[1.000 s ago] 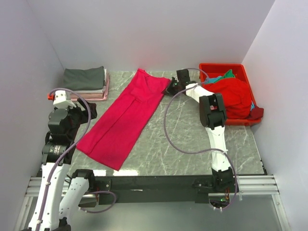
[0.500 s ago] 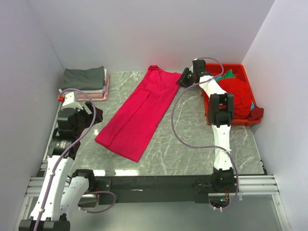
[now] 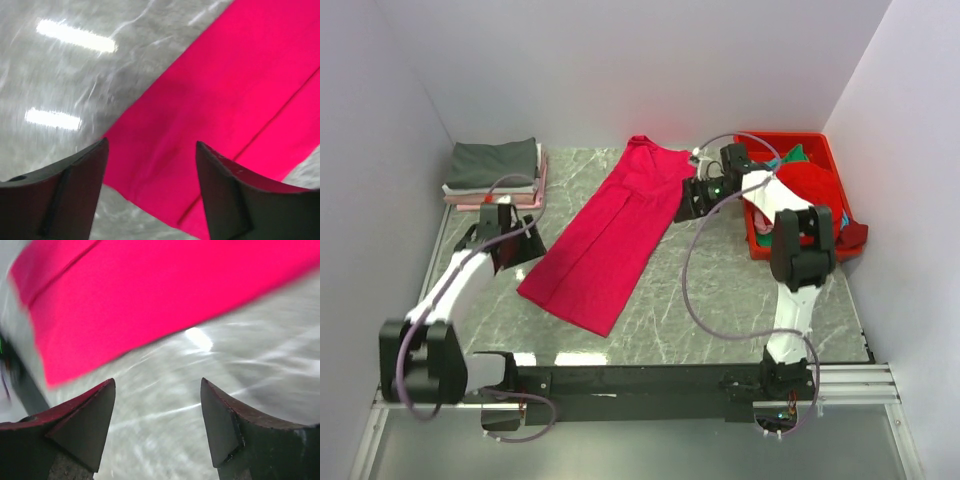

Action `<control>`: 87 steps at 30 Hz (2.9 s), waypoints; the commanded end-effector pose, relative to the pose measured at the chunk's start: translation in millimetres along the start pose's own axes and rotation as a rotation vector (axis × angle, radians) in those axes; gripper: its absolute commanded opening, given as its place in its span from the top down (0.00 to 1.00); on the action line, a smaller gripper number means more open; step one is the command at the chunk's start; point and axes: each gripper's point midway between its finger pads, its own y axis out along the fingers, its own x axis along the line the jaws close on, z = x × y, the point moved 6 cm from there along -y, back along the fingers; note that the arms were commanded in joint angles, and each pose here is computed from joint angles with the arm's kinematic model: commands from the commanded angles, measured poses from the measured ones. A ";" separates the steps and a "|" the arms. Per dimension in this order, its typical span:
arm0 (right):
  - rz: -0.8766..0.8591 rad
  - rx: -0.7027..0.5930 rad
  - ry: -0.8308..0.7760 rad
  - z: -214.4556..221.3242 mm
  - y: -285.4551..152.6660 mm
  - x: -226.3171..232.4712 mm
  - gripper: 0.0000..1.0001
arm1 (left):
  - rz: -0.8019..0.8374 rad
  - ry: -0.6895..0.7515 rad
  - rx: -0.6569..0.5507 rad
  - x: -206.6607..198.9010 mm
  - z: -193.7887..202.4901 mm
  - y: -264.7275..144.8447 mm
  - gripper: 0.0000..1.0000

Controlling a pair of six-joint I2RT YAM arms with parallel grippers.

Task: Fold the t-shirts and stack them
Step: Fold the tshirt

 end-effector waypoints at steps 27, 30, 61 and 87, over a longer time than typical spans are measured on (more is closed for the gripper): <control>-0.416 -0.181 -1.015 74.1 -83.9 184.1 0.23 | -0.045 0.198 0.542 1.8 31.3 63.6 0.99; -0.464 -0.046 -1.150 106.2 -77.1 186.3 0.23 | 0.011 0.096 0.548 -9.7 40.3 50.1 0.99; -0.532 0.255 -1.544 234.2 -46.5 171.3 0.18 | 0.351 -0.058 0.375 -71.7 133.1 -105.8 0.69; -0.108 -0.158 -0.472 18.1 -43.8 95.5 0.39 | 0.610 0.124 0.048 -130.4 -102.5 93.0 0.42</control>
